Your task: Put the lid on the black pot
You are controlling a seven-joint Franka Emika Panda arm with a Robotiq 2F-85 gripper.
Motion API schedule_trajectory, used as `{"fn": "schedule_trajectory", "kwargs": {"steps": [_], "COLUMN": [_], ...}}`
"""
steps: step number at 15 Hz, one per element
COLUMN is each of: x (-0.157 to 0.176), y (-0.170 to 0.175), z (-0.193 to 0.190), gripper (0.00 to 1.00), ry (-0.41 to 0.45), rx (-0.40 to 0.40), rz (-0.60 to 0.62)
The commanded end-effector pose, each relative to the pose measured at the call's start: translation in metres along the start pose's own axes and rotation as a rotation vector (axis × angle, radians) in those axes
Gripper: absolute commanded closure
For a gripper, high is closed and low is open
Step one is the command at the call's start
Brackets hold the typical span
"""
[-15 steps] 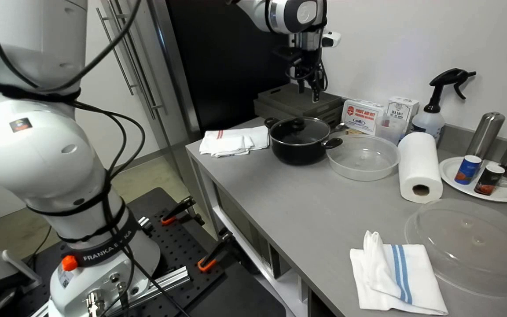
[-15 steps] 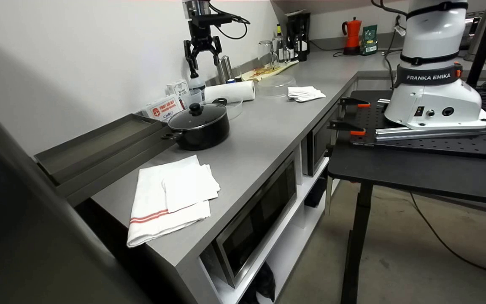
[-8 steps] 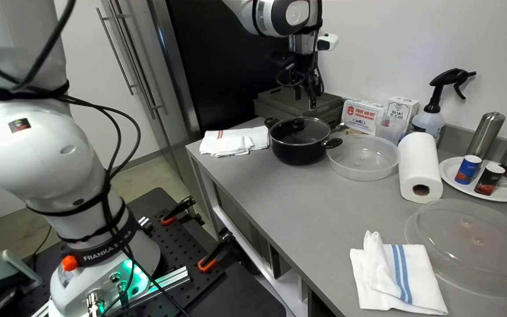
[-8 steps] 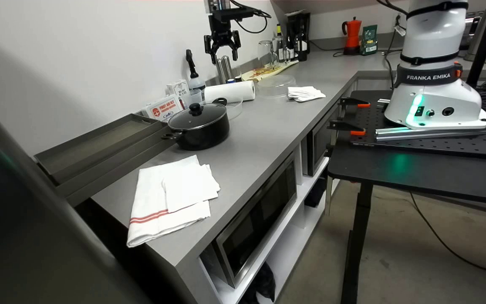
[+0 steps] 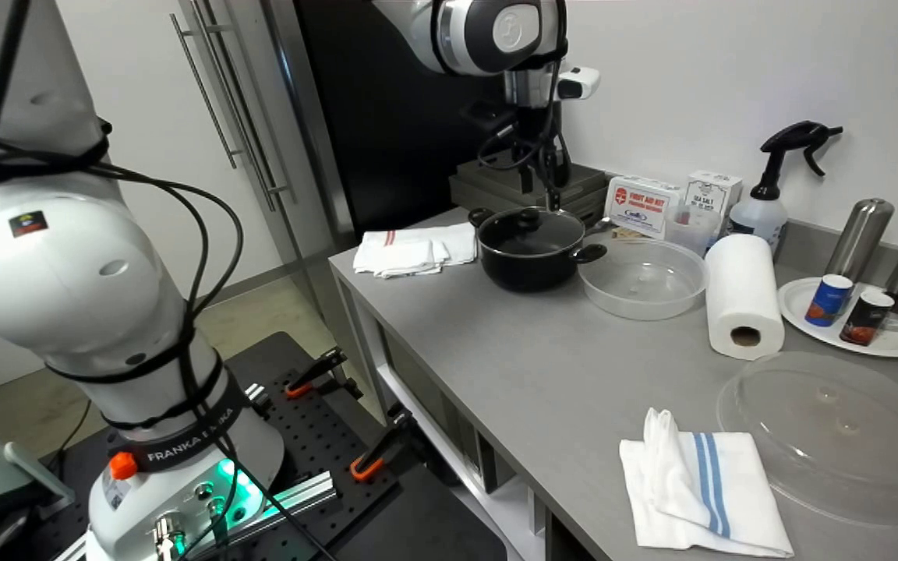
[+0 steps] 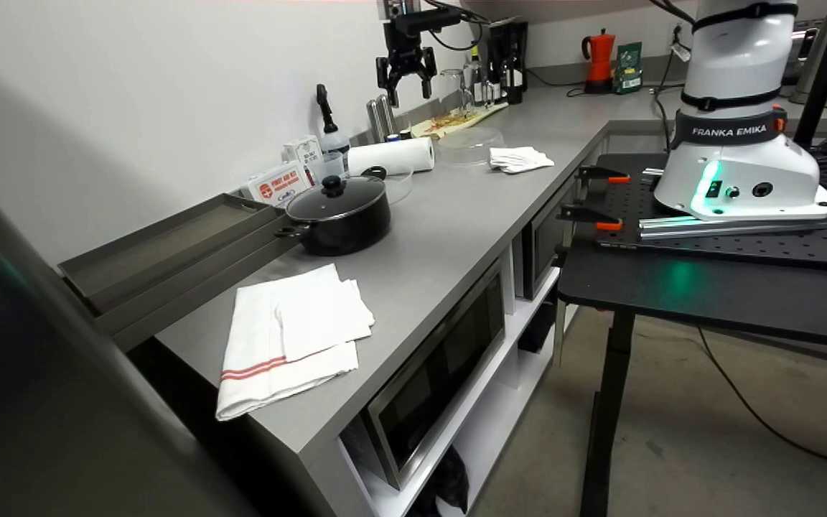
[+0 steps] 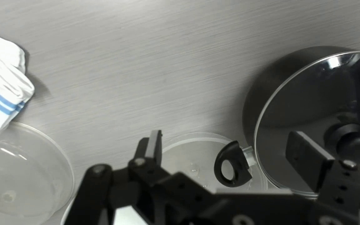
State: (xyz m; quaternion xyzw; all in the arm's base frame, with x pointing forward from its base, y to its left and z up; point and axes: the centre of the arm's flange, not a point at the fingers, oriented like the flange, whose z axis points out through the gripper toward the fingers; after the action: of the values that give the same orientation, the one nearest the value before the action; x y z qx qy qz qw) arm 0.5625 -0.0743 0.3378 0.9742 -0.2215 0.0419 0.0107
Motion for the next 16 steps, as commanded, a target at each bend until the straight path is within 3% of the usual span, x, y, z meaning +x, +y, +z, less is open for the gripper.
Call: {"fn": "schedule_trajectory", "kwargs": {"steps": [1, 16], "x": [-0.0032, -0.0084], "y": [0.0033, 0.0068], "z": [0.0022, 0.0032], "gripper": [0.00, 0.00], "ry": [0.000, 0.001], "rx": [-0.003, -0.004], "rz": [0.001, 0.001]}}
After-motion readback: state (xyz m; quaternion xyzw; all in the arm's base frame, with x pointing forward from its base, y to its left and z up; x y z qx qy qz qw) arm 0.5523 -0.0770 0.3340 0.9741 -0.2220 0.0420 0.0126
